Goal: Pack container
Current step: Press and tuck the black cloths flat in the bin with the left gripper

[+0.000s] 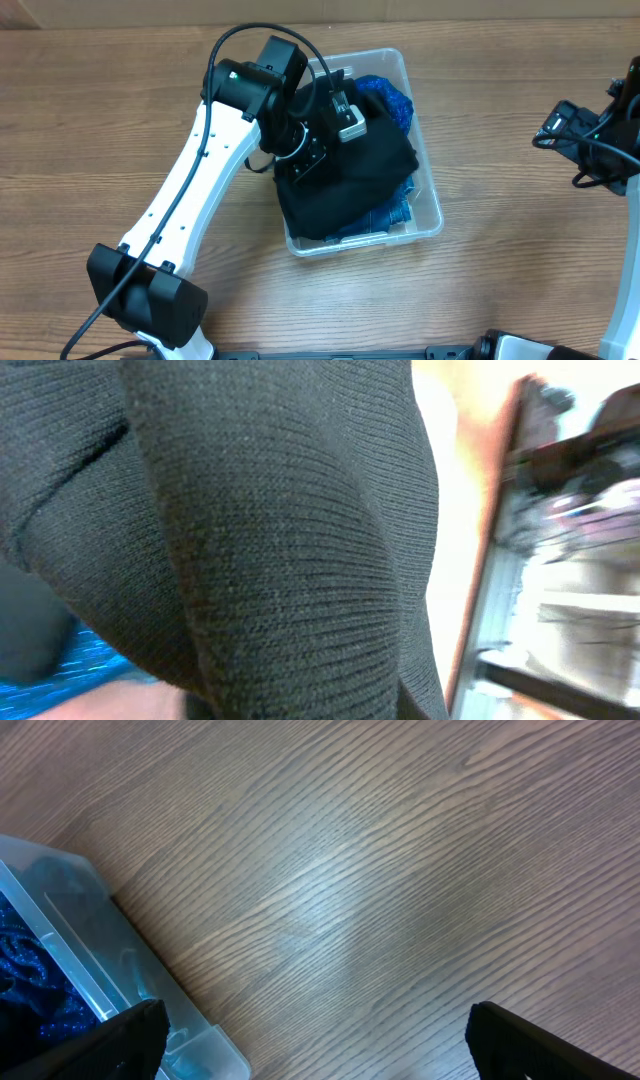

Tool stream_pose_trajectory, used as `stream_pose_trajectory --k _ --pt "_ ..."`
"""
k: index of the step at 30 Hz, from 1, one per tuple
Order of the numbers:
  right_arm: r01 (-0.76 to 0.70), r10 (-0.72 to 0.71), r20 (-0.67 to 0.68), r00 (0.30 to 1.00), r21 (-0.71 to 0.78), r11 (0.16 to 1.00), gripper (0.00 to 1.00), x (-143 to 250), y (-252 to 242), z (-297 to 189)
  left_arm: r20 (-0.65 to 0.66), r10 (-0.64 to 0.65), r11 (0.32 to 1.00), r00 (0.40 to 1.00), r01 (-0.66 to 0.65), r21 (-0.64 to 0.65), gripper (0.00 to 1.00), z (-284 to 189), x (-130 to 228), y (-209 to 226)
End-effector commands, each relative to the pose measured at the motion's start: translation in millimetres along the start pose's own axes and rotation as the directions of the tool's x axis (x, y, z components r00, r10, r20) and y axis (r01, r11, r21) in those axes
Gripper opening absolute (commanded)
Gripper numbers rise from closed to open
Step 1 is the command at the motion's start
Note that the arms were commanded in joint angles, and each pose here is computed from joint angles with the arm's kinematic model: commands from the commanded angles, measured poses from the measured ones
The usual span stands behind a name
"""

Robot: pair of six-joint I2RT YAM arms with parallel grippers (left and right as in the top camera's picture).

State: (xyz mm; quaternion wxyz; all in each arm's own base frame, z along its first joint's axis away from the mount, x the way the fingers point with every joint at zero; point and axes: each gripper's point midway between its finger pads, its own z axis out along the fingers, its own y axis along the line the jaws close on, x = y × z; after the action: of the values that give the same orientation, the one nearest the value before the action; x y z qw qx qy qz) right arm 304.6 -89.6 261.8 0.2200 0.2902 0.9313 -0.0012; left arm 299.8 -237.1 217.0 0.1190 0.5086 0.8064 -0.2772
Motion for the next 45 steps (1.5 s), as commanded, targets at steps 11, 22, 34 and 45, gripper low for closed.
stream_pose_trajectory --k 11,22,34,45 --pt "-0.005 0.005 0.003 1.0 0.005 1.0 1.0 -0.9 -0.1 0.2 -0.049 0.252 0.954 0.966 -0.24 0.177 0.04 64.9 -8.9 -27.3" --pt "-0.005 0.005 0.003 1.0 0.006 1.0 1.0 -0.9 -0.1 0.2 -0.152 0.189 0.968 0.97 -0.158 0.196 0.04 112.3 8.1 1.4" --pt "-0.004 0.004 -0.003 1.0 0.0 1.0 1.0 0.4 0.8 0.2 -0.066 -0.219 0.954 0.974 0.199 -0.223 1.0 71.3 8.2 118.2" --pt "-0.004 0.004 -0.002 1.0 0.0 1.0 1.0 0.2 0.8 0.2 0.115 -0.143 0.963 0.983 0.165 -0.213 1.0 -5.9 -57.1 82.2"
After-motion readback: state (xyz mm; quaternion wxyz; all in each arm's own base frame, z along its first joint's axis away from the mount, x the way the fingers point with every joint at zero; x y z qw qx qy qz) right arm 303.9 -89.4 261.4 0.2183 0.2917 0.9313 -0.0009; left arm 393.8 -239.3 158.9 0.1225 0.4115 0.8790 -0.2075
